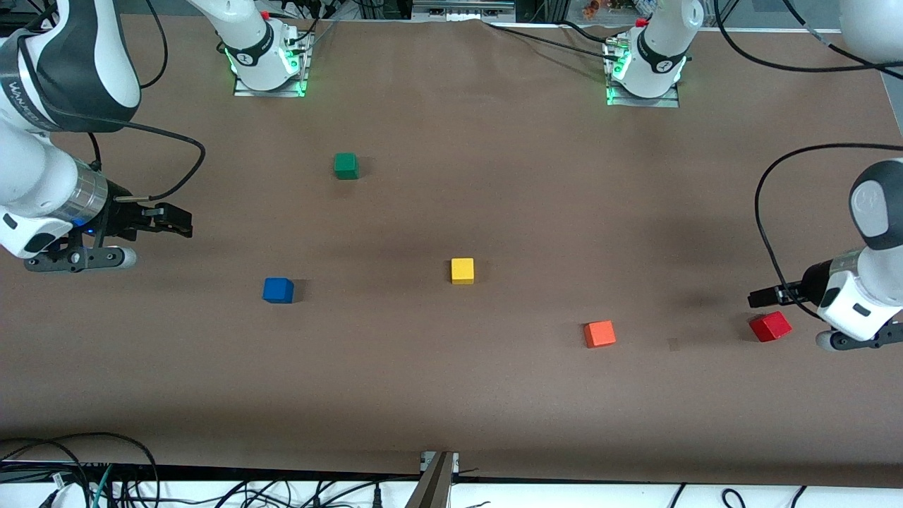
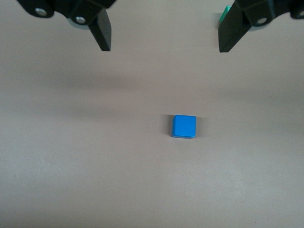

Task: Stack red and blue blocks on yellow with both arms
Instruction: 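Reach the left gripper down to the red block, then close the left gripper on the red block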

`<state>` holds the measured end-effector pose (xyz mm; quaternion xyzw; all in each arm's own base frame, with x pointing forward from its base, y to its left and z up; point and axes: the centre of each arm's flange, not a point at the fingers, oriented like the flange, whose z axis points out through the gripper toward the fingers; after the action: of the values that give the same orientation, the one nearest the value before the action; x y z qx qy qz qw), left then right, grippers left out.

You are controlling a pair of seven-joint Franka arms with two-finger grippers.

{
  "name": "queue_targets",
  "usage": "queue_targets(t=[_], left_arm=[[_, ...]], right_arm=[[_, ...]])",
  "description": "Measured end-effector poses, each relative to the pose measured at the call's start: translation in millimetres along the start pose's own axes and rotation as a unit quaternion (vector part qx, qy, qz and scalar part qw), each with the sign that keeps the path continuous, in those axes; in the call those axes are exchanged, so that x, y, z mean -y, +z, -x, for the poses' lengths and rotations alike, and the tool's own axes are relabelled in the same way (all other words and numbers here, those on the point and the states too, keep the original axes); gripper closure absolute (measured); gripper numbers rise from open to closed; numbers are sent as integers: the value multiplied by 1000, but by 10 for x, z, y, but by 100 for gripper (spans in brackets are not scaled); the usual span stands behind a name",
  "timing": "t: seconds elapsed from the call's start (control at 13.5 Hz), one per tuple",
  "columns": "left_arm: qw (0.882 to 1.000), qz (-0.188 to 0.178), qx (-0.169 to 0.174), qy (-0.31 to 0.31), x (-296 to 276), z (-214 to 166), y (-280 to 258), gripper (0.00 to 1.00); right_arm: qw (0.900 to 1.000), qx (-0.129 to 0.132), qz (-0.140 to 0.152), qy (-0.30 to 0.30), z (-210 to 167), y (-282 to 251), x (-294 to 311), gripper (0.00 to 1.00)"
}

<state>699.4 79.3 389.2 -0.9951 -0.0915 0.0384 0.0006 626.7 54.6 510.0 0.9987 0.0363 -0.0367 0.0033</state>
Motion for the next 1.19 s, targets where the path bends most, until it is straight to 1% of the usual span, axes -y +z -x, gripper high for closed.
queue_targets(t=[0.15,0.3,0.44,0.74,0.81,1.04,1.19], left_arm=[[1000,0,-10,-15,210,-121,247,0],[1000,0,-7,-27,387,-179,452,0],[1000,-9,-9,-27,456,-226,610,0],[998,-12,-53,-40,684,-412,1000,0],[997,-11,-59,-45,763,-441,1110,0],[996,-11,-60,-66,1036,-462,1358,0],[994,-9,-61,-94,1148,-465,1454,0]], right_arm=[[1000,0,0,1,-1,2,-9,0],[1000,0,0,1,-2,4,-12,0],[1000,0,0,1,-2,4,-12,0],[1000,0,0,1,-3,6,-13,0],[1000,0,0,1,-3,6,-12,0],[1000,1,0,1,-3,8,-13,0],[1000,1,0,1,-3,8,-14,0]])
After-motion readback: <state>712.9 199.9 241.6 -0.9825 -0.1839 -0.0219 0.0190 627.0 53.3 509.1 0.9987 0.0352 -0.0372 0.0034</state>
